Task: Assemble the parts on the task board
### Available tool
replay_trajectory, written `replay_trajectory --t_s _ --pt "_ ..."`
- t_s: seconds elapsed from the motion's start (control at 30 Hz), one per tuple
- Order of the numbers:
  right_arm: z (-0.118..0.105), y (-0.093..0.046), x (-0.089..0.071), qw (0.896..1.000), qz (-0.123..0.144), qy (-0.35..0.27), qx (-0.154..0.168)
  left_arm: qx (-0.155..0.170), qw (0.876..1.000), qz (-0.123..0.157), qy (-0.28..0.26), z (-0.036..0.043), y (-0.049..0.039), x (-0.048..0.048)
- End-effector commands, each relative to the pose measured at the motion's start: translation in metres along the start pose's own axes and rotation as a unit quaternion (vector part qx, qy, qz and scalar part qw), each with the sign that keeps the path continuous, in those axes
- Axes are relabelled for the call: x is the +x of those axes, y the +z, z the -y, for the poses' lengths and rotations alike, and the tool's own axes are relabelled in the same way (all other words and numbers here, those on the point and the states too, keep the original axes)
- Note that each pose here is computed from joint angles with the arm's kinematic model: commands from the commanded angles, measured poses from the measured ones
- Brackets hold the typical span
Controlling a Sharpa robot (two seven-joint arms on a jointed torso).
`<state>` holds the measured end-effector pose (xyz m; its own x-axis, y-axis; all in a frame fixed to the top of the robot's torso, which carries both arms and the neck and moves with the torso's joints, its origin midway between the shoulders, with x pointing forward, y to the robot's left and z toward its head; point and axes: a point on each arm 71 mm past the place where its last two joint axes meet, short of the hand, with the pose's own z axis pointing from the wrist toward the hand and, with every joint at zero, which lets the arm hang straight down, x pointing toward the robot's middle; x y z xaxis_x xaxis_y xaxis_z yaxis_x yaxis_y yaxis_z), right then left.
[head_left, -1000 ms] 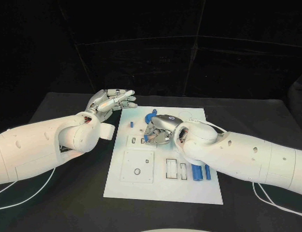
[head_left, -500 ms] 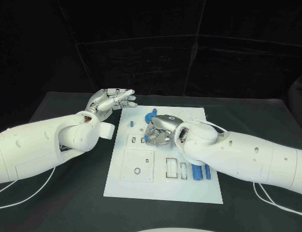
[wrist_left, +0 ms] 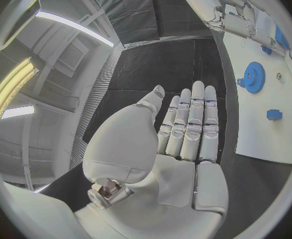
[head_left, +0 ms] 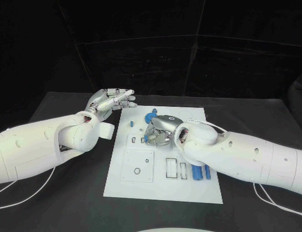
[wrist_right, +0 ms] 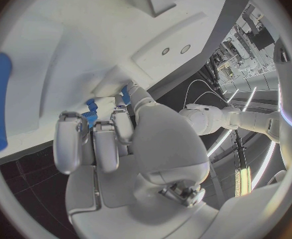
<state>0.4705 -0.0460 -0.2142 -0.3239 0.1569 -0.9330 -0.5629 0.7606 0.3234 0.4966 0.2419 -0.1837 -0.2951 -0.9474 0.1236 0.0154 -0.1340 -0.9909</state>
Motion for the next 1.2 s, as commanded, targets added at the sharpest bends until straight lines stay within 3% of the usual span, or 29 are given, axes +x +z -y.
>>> replay_trajectory --t_s 0.03,0.67,0.87,1.03,1.2 --pt "0.001 0.000 0.001 1.000 0.001 -0.005 0.005 -0.002 1.000 -0.007 -0.003 0.0006 0.0006 0.0015" --pt "-0.001 0.000 -0.001 1.000 0.012 -0.002 0.004 -0.004 1.000 -0.007 -0.003 0.0005 0.0002 0.0010" --pt "-0.002 -0.003 -0.004 0.999 0.035 0.002 -0.001 -0.005 1.000 -0.007 -0.003 0.0001 0.0004 0.0009" --pt "-0.002 -0.016 -0.010 0.998 0.064 0.010 -0.021 -0.017 1.000 -0.014 0.007 -0.0015 0.0002 0.0003" --pt "0.007 -0.042 -0.020 0.995 0.076 0.040 -0.045 -0.057 0.996 -0.023 0.064 -0.0067 -0.0016 -0.0021"
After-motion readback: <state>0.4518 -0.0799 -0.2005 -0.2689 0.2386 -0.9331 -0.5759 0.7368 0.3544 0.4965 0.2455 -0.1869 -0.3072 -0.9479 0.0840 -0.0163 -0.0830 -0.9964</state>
